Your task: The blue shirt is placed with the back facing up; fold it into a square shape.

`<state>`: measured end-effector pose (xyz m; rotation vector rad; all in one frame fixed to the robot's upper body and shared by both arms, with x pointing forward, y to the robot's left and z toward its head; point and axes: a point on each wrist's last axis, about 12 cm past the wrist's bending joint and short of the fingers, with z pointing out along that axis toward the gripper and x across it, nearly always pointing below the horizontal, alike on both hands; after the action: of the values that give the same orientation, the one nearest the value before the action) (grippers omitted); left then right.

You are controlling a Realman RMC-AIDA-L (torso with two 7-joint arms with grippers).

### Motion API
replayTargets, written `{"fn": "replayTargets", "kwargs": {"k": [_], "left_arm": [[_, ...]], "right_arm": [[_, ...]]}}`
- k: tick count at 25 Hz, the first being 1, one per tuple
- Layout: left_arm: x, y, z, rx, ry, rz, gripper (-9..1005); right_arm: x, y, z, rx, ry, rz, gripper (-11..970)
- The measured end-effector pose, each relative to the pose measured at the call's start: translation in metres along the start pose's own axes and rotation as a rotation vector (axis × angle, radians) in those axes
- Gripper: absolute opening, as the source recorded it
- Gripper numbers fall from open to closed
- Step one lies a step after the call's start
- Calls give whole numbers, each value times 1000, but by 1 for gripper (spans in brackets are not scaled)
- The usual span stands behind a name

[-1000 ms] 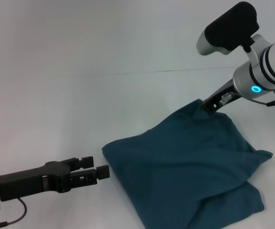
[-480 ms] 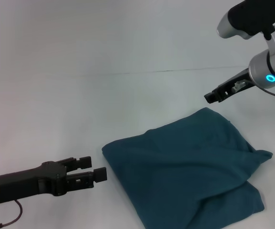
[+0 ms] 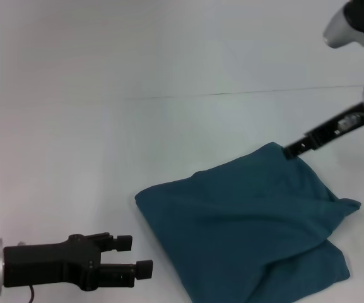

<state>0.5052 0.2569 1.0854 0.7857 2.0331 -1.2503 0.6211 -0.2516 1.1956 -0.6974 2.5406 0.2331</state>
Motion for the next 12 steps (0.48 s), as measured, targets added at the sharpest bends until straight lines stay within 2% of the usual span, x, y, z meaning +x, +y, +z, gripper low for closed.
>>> {"fn": "replayTargets", "kwargs": {"k": [2,7,12], "left_arm": [[1,1,2,-10,16,0,919],[-1,1,9,-16,74,20,919],[-9,-4,30,-40,202,65,919]], "right_arm": [[9,-3,-4,-8,31,15,862],[29,-15,-9,-9,57,77,940],[36,-23,-13,-36,31,105,940]]}}
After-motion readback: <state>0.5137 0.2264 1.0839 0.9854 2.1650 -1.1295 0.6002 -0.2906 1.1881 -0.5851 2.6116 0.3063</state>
